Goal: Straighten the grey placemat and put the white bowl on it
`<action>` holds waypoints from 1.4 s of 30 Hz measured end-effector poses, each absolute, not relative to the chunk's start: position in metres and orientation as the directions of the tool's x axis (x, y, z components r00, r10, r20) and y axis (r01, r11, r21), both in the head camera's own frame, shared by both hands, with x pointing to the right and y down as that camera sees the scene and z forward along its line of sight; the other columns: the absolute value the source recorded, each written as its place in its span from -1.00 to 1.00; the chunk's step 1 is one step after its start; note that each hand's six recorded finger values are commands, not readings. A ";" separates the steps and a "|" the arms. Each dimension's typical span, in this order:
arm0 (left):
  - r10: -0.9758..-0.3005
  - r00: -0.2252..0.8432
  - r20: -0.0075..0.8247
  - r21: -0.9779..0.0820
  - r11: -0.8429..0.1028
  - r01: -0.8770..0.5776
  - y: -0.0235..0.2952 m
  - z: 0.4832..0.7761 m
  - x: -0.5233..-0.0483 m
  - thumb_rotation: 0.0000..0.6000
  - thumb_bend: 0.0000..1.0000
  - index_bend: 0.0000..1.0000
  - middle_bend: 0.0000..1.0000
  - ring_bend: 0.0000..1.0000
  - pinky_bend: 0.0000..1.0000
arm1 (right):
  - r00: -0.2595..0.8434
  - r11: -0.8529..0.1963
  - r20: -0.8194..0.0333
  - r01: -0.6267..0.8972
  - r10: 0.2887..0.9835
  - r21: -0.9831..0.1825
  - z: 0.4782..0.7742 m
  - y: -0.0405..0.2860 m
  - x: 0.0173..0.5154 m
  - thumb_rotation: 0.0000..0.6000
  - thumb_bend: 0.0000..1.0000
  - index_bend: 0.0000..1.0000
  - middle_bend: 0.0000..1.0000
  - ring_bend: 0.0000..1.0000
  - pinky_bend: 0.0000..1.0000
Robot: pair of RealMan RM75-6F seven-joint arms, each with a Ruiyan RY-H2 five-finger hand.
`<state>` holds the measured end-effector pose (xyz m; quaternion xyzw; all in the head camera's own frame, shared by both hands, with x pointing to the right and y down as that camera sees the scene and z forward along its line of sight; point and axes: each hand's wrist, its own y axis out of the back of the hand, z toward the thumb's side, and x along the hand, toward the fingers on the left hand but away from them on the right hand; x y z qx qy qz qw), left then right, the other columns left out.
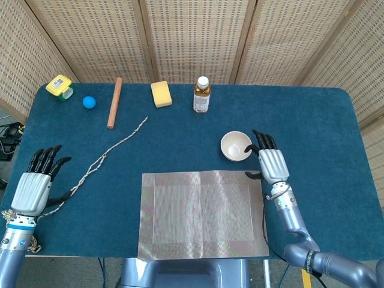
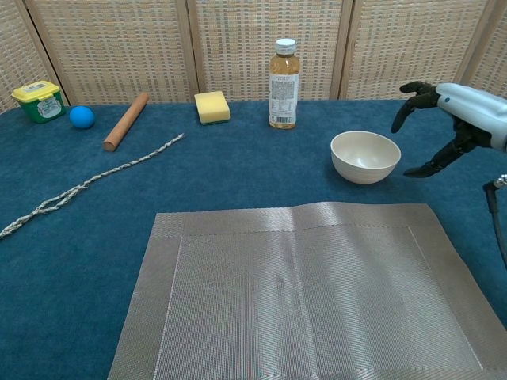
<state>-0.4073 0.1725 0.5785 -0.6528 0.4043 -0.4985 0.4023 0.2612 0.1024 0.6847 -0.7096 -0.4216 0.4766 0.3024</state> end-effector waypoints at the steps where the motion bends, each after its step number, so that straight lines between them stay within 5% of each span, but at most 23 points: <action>1: -0.930 0.175 0.324 -0.929 -0.348 -0.129 0.172 0.578 -0.408 1.00 -0.72 -0.62 -1.00 -1.00 -1.00 | 0.192 -0.463 -0.422 0.307 0.886 -0.832 0.686 0.101 0.259 1.00 -0.43 -0.17 -0.99 -1.00 -1.00; 20: -0.929 0.154 0.336 -0.922 -0.358 -0.148 0.168 0.582 -0.415 1.00 -0.72 -0.61 -1.00 -1.00 -1.00 | 0.181 -0.523 -0.491 0.257 0.852 -0.813 0.727 0.091 0.241 1.00 -0.42 -0.11 -0.96 -1.00 -1.00; 36: -0.927 0.145 0.347 -0.919 -0.367 -0.145 0.167 0.585 -0.418 1.00 -0.72 -0.60 -1.00 -1.00 -1.00 | 0.159 -0.522 -0.498 0.231 0.853 -0.821 0.757 0.076 0.232 1.00 -0.35 0.09 -0.73 -1.00 -1.00; 42: -0.923 0.143 0.356 -0.916 -0.375 -0.144 0.168 0.588 -0.417 1.00 -0.72 -0.57 -1.00 -1.00 -1.00 | 0.157 -0.518 -0.494 0.222 0.855 -0.826 0.766 0.072 0.230 1.00 -0.17 0.28 -0.59 -1.00 -1.00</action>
